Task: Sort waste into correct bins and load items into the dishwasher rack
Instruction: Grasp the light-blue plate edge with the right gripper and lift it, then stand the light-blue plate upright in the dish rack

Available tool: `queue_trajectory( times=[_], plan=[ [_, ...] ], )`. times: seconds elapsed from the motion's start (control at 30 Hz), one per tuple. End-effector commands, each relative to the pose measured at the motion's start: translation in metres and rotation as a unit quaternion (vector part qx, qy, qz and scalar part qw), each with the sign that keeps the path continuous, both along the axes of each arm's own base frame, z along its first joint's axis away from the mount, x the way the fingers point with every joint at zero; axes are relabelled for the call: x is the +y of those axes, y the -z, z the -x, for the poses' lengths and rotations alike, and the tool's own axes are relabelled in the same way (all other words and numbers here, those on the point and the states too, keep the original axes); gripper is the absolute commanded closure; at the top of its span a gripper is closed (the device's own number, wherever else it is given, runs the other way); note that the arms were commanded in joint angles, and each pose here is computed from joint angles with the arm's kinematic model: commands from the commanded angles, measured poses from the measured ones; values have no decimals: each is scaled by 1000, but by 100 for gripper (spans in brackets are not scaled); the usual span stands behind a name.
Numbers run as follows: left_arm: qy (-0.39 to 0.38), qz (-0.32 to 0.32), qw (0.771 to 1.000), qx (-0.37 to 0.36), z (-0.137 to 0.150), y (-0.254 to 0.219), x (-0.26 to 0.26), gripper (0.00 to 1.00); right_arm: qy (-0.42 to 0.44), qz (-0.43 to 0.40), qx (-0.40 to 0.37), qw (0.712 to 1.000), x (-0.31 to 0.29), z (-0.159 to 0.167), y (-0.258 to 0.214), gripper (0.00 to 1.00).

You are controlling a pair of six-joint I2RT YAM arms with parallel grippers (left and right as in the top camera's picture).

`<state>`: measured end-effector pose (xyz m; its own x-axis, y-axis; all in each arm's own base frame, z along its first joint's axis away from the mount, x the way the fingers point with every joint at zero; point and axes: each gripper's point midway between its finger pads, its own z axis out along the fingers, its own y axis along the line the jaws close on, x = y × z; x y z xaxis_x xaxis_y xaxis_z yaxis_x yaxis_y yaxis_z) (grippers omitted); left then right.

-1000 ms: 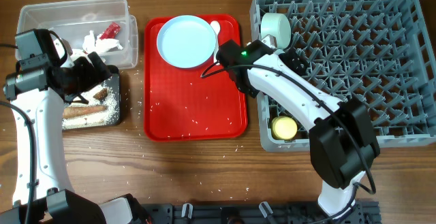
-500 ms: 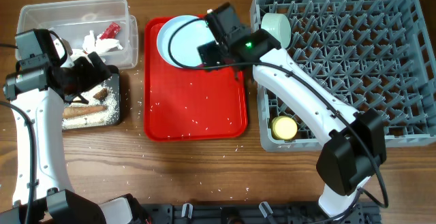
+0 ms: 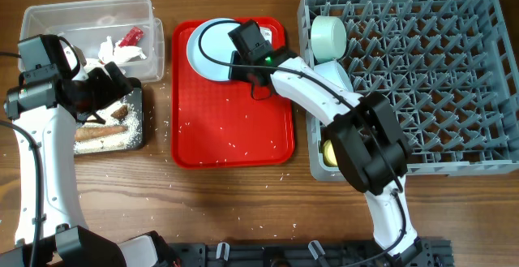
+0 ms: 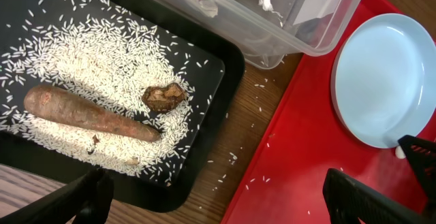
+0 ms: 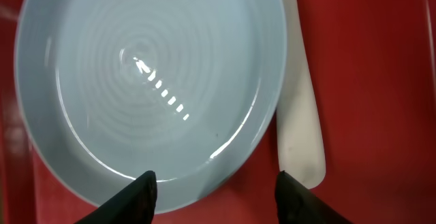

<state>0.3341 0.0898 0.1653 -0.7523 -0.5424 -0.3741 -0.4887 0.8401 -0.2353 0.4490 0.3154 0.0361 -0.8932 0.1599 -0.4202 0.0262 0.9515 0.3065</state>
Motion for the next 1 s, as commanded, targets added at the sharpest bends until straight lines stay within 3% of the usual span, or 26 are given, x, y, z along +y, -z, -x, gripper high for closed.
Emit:
queue_trajectory(
  times=[0.0, 0.1, 0.23, 0.3, 0.43, 0.53, 0.6, 0.67, 0.7, 0.73, 0.77, 0.83, 0.97],
  plan=[
    [3, -8, 1000, -10, -2, -7, 3, 0, 18, 1, 34, 999, -1, 3, 33, 51],
    [3, -8, 1000, -10, -2, -7, 3, 0, 8, 0, 58, 998, 1, 12, 45, 61],
    [3, -8, 1000, -10, -2, -7, 3, 0, 5, 18, 113, 993, -11, 34, 55, 96],
    [3, -8, 1000, -10, -2, -7, 3, 0, -4, 18, 124, 992, -17, 36, 53, 96],
    [3, -8, 1000, -10, -2, -7, 2, 0, -76, 22, 62, 995, -27, 15, 4, 96],
    [3, -8, 1000, -10, -2, -7, 3, 0, -114, 24, -43, 992, -44, 0, -91, 96],
    [3, -8, 1000, -10, -2, -7, 3, 0, -80, 77, -145, 983, -78, -7, -171, 96],
    [3, -8, 1000, -10, -2, -7, 3, 0, 5, 173, -247, 953, -139, 0, -257, 96],
    [3, -8, 1000, -10, -2, -7, 2, 0, 69, 241, -289, 924, -181, 13, -302, 96],
    [3, -8, 1000, -10, -2, -7, 3, 0, 99, 289, -303, 903, -205, 23, -322, 96],
    [3, -8, 1000, -10, -2, -7, 2, 0, 130, 351, -308, 874, -234, 32, -341, 96],
    [3, -8, 1000, -10, -2, -7, 3, 0, 129, 441, -275, 845, -272, 34, -343, 96],
    [3, -8, 1000, -10, -2, -7, 3, 0, 117, 526, -187, 821, -340, 30, -313, 96]
  ],
)
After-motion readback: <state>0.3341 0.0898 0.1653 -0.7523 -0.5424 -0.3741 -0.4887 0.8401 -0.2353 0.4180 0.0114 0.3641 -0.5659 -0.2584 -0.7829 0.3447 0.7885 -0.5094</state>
